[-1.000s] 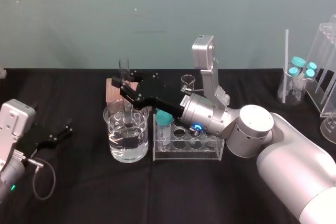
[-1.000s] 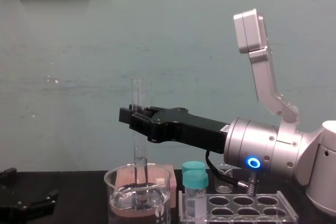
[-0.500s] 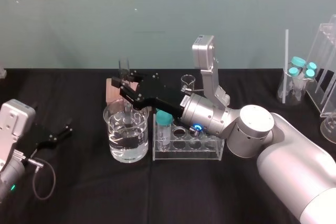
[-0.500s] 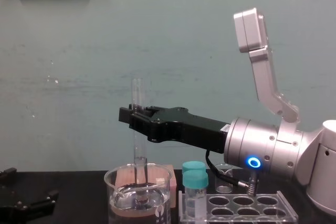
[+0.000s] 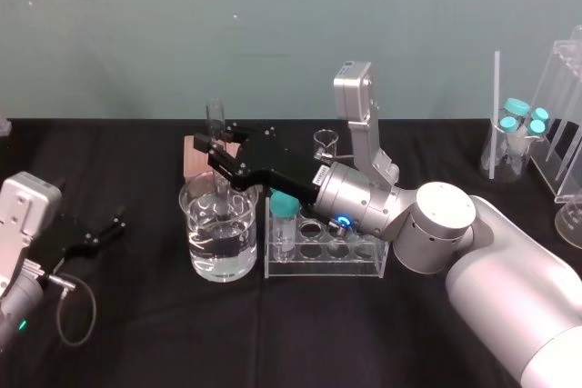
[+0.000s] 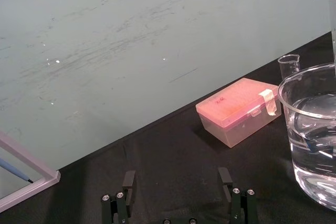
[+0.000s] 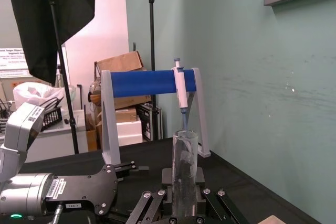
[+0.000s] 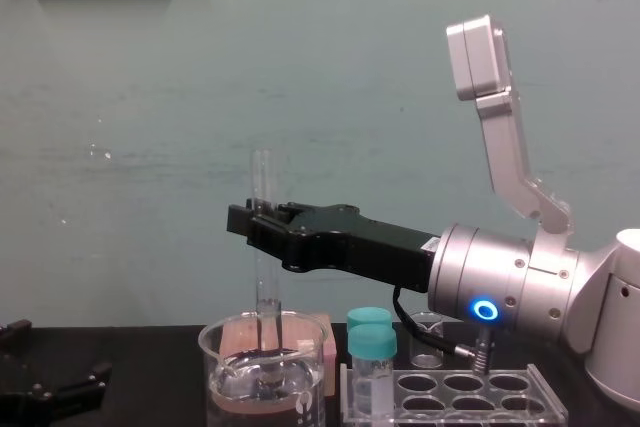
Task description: Hold the test tube with one hand and immerse one end into the beaker, then return it to the test tube rack.
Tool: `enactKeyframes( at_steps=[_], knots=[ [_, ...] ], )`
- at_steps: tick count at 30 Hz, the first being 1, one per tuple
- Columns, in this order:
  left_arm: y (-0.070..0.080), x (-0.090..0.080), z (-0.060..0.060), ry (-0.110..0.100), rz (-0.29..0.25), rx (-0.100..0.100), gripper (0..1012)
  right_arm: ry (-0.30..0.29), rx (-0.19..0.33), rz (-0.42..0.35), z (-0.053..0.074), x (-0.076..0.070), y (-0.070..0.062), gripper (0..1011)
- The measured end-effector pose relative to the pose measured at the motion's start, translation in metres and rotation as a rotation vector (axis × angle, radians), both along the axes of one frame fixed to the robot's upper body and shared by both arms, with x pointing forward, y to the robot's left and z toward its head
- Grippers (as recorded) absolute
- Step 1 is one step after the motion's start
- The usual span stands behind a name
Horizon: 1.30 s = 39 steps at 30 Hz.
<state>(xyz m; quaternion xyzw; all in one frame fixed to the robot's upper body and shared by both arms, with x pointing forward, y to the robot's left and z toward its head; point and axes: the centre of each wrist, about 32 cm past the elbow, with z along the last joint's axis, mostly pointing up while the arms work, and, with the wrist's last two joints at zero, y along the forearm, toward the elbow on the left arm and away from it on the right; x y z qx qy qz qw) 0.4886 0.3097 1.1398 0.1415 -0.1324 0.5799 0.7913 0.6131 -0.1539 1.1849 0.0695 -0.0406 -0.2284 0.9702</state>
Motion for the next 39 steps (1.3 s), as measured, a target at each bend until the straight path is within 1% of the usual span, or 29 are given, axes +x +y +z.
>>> enactKeyframes(
  at_steps=[33, 39],
  knots=[
    [0.0000, 0.0000, 0.0000, 0.000, 0.000, 0.000, 1000, 0.003, -0.003, 0.000, -0.0006, -0.0005, 0.0008, 230],
    [0.0000, 0.0000, 0.0000, 0.000, 0.000, 0.000, 1000, -0.016, 0.006, -0.005, 0.0041, 0.0000, -0.0005, 231]
  ],
)
